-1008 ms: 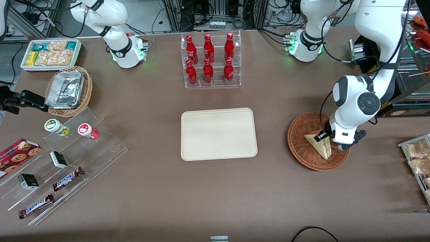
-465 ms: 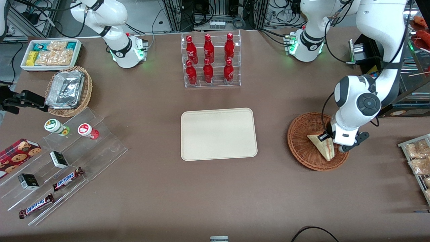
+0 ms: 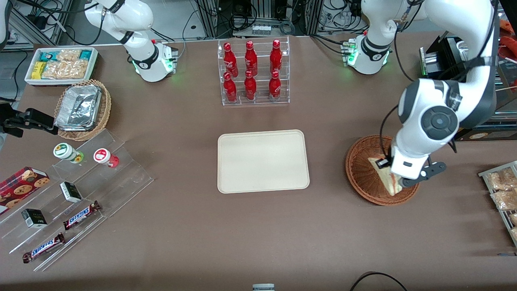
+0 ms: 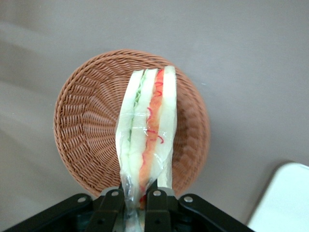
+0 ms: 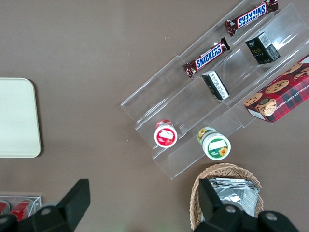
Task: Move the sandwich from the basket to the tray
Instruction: 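Lift the sandwich and carry it with the left gripper over the cream tray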
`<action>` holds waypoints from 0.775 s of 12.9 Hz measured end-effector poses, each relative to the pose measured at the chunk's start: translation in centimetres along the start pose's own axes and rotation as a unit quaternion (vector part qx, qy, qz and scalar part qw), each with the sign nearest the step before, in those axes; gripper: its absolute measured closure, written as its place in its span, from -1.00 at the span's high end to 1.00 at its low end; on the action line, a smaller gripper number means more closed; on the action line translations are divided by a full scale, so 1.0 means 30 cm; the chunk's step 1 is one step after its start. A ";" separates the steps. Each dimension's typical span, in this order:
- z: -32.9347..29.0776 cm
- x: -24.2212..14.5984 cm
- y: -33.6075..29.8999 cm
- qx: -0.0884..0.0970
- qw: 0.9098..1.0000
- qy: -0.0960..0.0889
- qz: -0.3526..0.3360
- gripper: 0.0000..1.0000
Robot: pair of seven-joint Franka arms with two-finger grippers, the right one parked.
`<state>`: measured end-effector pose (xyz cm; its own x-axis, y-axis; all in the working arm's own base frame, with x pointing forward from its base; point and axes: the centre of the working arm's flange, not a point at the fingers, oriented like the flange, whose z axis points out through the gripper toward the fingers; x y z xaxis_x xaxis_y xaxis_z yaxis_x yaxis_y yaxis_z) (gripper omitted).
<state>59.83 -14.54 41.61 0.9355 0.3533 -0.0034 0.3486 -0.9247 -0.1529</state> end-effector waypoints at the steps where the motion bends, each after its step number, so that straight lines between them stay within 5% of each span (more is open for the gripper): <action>1: -0.070 -0.023 0.045 -0.001 1.000 0.004 0.013 -0.71; 7: -0.346 -0.262 0.344 -0.047 0.994 0.013 0.093 -0.71; 10: -0.332 -0.395 0.524 -0.071 0.988 -0.011 0.133 -0.71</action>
<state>54.80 -34.68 49.08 0.9943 0.0956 -0.0463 0.0955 -0.9954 -0.0043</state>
